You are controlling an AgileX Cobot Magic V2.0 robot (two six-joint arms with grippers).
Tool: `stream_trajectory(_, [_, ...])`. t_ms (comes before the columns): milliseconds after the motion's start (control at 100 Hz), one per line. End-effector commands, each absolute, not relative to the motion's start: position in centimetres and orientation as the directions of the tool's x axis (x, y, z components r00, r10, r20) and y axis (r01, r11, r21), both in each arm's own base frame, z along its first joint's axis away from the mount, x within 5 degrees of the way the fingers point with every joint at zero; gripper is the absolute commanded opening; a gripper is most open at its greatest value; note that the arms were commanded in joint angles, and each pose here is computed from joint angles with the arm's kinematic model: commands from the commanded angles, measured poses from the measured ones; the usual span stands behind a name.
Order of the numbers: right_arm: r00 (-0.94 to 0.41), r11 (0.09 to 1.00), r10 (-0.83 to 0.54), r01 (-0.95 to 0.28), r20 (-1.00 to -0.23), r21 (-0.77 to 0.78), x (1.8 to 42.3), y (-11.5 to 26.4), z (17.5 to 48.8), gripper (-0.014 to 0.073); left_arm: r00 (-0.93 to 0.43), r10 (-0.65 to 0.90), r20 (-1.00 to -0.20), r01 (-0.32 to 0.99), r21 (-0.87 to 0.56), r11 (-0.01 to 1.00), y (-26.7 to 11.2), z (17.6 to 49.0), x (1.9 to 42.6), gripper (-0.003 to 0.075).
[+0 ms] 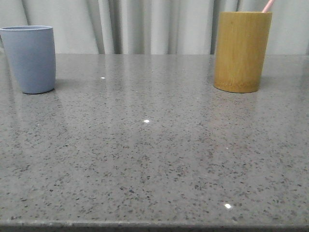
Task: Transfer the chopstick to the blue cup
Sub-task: 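Move the left gripper toward the light blue cup, then grasp the light blue cup rim with the left gripper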
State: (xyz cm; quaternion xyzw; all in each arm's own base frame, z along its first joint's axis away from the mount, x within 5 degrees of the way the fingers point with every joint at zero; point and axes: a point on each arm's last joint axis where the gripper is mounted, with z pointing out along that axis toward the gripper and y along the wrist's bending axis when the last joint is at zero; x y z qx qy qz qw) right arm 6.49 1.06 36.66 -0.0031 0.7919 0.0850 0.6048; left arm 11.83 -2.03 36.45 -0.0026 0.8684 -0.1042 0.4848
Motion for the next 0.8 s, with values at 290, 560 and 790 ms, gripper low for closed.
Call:
stream_trajectory(290, [-0.164, 0.986, 0.107, -0.111, -0.981, 0.126, 6.8, 1.0, 38.4, 0.0643, -0.387, -0.116, -0.915, 0.129, -0.178, 0.976, -2.2, 38.9, 13.8, 0.0598])
stream_trajectory(560, [-0.162, 0.986, 0.108, -0.111, -0.981, 0.126, 6.8, 1.0, 38.4, 0.0643, -0.457, -0.111, -0.882, 0.112, -0.181, 0.977, -2.9, 40.5, 21.5, 0.0598])
stream_trajectory(790, [-0.168, 0.986, 0.107, -0.111, -0.980, 0.126, 6.8, 1.0, 38.4, 0.0643, -0.562, -0.094, -0.821, 0.098, -0.179, 0.979, -3.7, 39.7, 28.8, 0.0598])
